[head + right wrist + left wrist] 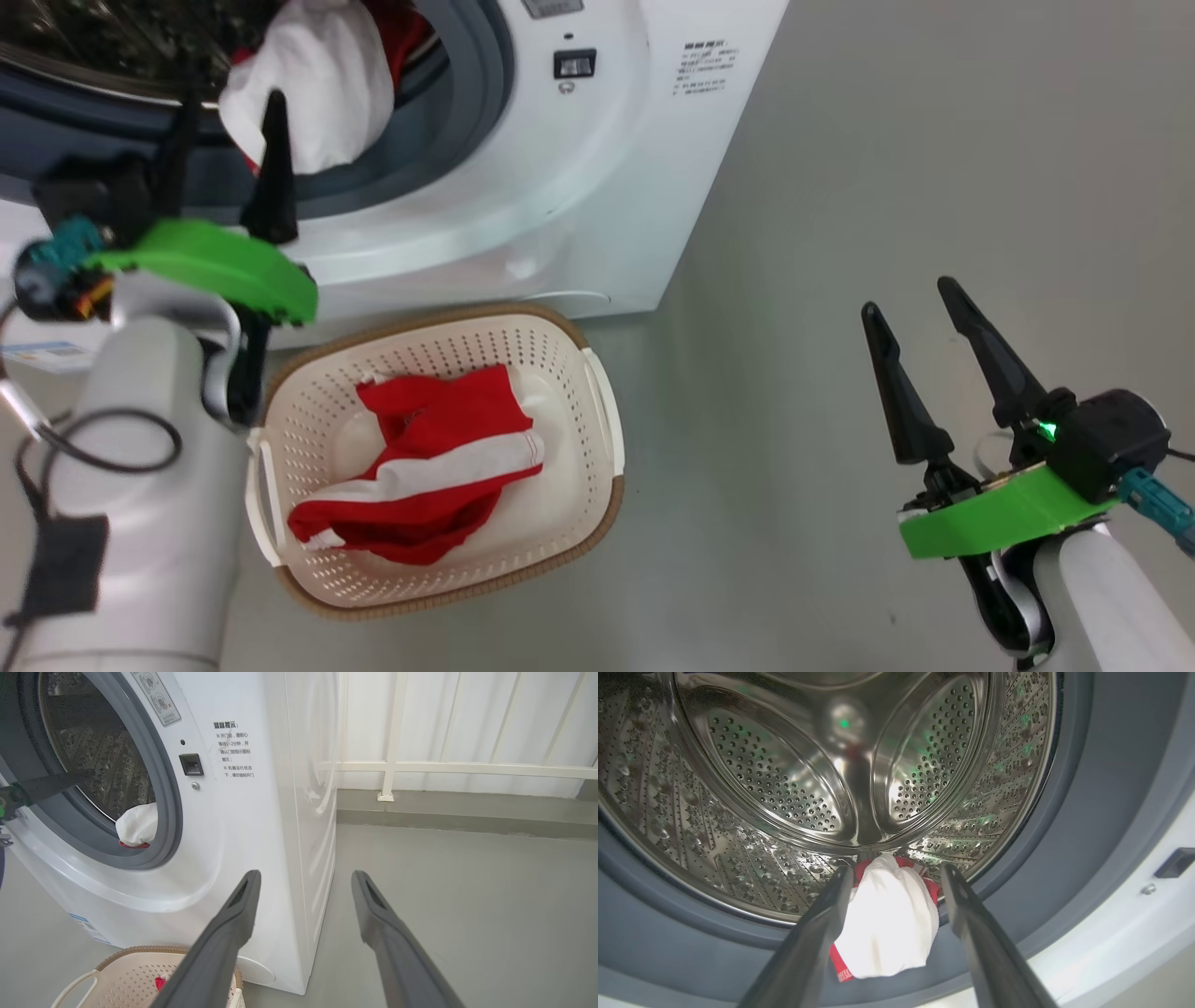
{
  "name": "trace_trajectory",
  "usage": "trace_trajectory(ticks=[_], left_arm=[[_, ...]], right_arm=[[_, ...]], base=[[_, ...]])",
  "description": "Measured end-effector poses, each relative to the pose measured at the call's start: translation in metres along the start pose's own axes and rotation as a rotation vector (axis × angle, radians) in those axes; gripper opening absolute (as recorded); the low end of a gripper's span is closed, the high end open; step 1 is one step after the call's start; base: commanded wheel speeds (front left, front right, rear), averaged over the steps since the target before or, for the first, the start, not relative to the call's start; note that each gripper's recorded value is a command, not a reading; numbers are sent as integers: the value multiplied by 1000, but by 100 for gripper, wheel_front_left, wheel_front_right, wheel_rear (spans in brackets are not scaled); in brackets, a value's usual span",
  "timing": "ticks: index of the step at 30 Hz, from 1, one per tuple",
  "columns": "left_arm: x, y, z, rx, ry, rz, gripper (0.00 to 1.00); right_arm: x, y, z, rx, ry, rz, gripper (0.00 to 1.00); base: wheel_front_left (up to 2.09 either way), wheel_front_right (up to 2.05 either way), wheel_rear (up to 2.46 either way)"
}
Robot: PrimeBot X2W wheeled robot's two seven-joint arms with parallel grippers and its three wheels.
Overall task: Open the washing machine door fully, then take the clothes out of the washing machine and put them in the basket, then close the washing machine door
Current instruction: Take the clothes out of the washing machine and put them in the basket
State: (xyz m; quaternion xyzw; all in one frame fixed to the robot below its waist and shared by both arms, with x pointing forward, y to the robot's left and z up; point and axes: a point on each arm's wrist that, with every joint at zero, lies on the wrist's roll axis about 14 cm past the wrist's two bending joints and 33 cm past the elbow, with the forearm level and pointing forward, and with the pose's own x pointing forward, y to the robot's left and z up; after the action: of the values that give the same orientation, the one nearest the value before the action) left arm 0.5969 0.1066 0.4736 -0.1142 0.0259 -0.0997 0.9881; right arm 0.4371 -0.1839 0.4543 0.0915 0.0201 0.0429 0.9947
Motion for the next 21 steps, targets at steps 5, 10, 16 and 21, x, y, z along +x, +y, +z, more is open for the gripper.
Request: trace_trajectory(ticks=[5, 10, 16, 21], left_arm=[[28, 6, -1, 8, 11, 5, 100], [47, 11, -16, 6, 60, 14, 100], [68, 18, -31, -65, 127, 47, 100], [75, 19, -52, -93, 228, 55, 100]], right_arm=[[11, -3, -9, -12, 21, 6, 100], [16, -3, -21, -14, 48, 13, 100], [12, -14, -34, -30, 92, -7, 100], [11, -16, -39, -29, 106, -7, 100]], base=[[0, 0, 0], [0, 0, 0], [0, 0, 0], [0, 0, 0]])
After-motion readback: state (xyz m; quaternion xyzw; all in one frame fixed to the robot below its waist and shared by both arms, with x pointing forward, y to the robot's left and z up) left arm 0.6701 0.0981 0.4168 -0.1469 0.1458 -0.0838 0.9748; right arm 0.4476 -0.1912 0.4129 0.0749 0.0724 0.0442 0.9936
